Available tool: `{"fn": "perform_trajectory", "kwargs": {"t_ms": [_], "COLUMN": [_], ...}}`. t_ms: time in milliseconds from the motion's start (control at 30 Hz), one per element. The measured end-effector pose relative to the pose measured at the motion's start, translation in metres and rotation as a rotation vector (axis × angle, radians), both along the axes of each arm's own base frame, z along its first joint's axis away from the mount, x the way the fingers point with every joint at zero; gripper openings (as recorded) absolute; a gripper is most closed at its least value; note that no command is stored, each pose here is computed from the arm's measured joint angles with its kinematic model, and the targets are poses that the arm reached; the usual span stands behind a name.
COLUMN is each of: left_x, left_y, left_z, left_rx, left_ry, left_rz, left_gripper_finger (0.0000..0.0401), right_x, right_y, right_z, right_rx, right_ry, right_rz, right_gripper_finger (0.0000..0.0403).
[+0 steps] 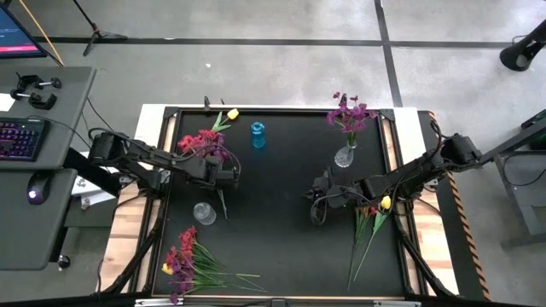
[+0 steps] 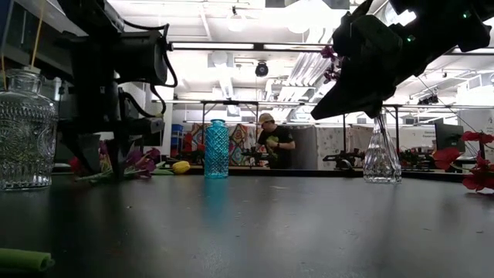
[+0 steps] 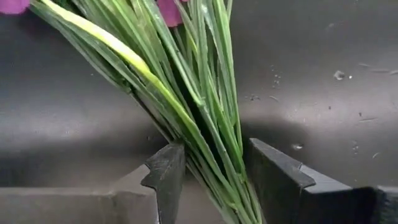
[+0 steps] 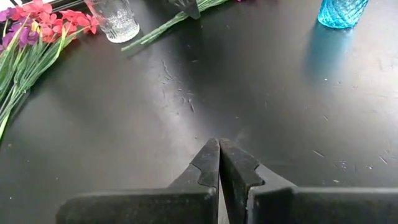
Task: Sort flowers into vase by color
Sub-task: Put the top violet flowers into the right transparent vase
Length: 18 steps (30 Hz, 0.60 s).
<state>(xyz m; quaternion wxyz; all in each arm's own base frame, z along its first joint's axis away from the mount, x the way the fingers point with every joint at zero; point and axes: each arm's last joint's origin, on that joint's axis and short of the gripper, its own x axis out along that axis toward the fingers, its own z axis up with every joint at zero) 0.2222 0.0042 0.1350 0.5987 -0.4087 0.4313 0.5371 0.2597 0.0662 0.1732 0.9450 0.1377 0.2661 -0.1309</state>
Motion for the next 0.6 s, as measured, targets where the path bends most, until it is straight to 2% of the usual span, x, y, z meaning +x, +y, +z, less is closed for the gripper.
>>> {"fn": "perform_trajectory", "kwargs": {"t_ms": [167,433,600], "left_x": [0.001,-0.001,-0.008], "left_y": [0.0,-0.01,-0.019], "left_z": [-0.001,0.015,0.038], "left_rx": [-0.001,0.029,0.062], "left_ry": [0.026,-0.037,-0.13], "left_rz": [-0.08,-0.251,-0.362], "left_gripper_finger": [0.0142,0.0013,0.0011], "right_x": [0.0,0.0,0.001], "right_y": [0.0,0.0,0.0], "right_z": [0.0,0.0,0.001], "right_rx": [-0.001,0.015,0.033], "right_ry": [0.0,-0.004,-0.023], "right_rz": [-0.001,-0.013,-0.022], "right_gripper_finger": [0.0,0.0,0.0]}}
